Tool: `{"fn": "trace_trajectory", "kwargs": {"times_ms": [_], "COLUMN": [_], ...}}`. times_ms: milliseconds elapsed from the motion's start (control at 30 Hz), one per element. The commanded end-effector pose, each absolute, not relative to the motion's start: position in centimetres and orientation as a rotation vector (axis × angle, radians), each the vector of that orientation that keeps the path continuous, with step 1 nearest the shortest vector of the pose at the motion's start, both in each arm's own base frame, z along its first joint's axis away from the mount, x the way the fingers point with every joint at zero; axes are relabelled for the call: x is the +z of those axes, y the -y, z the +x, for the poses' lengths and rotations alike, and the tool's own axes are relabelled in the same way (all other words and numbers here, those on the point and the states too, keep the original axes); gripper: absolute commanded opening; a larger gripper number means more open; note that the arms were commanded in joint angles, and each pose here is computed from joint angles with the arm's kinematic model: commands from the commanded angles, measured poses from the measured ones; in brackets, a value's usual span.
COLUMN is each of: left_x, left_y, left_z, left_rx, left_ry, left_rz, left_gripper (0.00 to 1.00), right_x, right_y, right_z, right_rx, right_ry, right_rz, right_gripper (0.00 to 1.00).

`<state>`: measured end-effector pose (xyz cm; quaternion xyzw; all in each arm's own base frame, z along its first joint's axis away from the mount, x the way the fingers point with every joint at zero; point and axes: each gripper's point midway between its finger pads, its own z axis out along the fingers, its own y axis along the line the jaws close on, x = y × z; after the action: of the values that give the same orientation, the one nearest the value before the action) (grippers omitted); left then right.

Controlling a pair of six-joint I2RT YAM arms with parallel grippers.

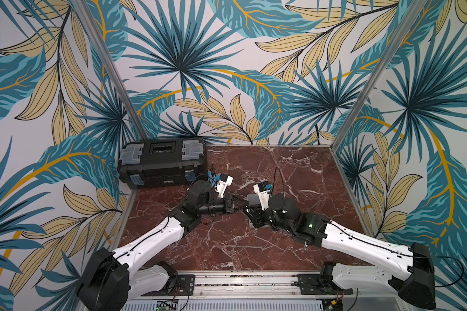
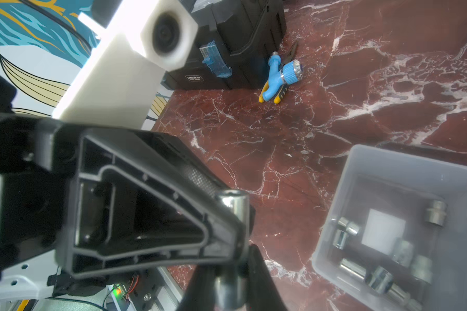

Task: Put the socket on the desktop into the storage box
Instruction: Pick up the socket head at the center of the board.

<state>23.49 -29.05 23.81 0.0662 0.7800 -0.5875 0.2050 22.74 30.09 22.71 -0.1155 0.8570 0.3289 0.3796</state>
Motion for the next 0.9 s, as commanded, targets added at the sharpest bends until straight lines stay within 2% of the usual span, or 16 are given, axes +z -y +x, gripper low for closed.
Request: {"fn": "trace_trajectory", "kwargs": {"times_ms": [0,100,300,600,867], "left_x": [23.0,22.8,24.6,24.4,23.5], "left_y": [27.6,25.4,22.2,18.8,19.9], "left_z": [23.9,24.9,25.6,25.9,26.0], "left_rx": [-1.464,-1.252,-1.043,-0.835,-0.848], "left_ry": [-2.202,-2.23,-2.178,-2.11,-2.117], "left_rz": [0.18,0.121,0.076,0.035,0.123], "left_gripper": [0.37,0.52,0.75,0.77,0.76], "right_x": [22.8,22.3,22.0,19.8,17.4], "right_y": [-28.2,-26.9,-24.4,-22.8,-23.1], "right_z": [23.8,23.9,23.7,23.7,25.1], "right_rx": [0.731,0.648,0.519,0.399,0.327], "right_ry": [-2.202,-2.243,-2.305,-2.443,-2.522], "right_rz": [-0.201,-0.17,-0.096,0.0,-0.006], "right_gripper": [0.0,0.0,0.0,0.0,0.0]}}
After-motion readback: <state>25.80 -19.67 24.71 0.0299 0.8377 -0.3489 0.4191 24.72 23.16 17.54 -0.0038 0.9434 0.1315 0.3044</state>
